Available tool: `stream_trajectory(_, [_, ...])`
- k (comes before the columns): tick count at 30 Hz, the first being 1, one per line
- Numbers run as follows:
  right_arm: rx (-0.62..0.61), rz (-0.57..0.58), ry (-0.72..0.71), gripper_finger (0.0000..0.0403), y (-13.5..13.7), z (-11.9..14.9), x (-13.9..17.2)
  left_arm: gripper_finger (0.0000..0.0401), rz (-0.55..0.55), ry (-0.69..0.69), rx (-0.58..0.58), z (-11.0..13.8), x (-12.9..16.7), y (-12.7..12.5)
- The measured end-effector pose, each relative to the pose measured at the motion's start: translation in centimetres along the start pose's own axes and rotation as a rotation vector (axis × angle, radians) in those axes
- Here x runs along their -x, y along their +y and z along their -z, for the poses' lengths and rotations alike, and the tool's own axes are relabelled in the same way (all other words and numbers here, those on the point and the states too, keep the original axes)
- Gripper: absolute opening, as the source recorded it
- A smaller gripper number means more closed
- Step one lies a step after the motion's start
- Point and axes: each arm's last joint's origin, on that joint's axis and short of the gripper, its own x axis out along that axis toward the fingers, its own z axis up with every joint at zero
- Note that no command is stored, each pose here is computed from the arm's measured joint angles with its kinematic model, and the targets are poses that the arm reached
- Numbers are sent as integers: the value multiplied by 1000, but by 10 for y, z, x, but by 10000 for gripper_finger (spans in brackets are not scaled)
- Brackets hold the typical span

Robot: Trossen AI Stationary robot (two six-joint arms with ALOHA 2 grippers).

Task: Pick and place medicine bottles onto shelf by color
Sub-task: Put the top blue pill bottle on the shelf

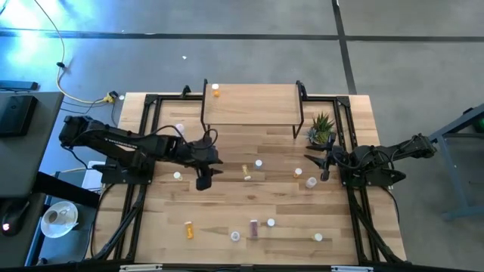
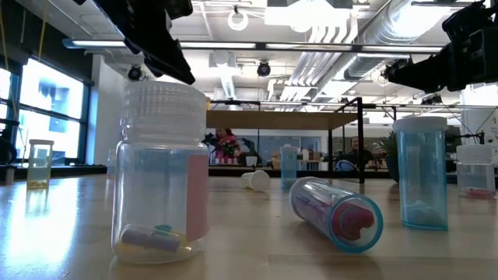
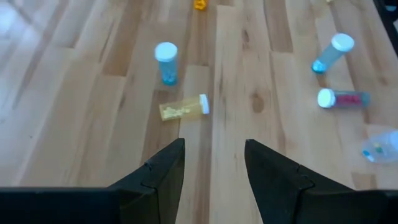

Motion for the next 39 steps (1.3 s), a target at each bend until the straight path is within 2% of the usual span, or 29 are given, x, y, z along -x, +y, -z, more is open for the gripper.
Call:
stream_trajectory(6, [-64,0,-1,139,0,0,0,158,-4,19,-33,7,-1,-9])
stream_trajectory(10, [-118,0,-3,139,0,0,0,158,1,4,-2,18,-8,-11])
stream_trajectory(15, [-304,-10,-4,139,0,-1,0,158,-4,-9,29,29,-14,-10])
stream_trajectory(17, [-338,3,-6,139,0,-1,0,158,-1,-29,51,34,-17,-10])
stream_trajectory(21, [-341,69,-10,139,-2,0,0,158,7,-40,87,44,-22,-10])
stream_trajectory(25, [-337,70,-26,139,-2,-2,0,158,23,-52,121,60,-27,-13])
stream_trajectory(28, [-332,39,-77,139,-2,-8,0,158,32,-62,145,68,-30,-14])
stream_trajectory(35, [-310,-68,-281,142,-3,-29,4,158,41,-62,149,68,-30,-14])
stream_trajectory(39, [-264,-84,-339,162,-5,-39,7,158,40,-62,150,68,-30,-14])
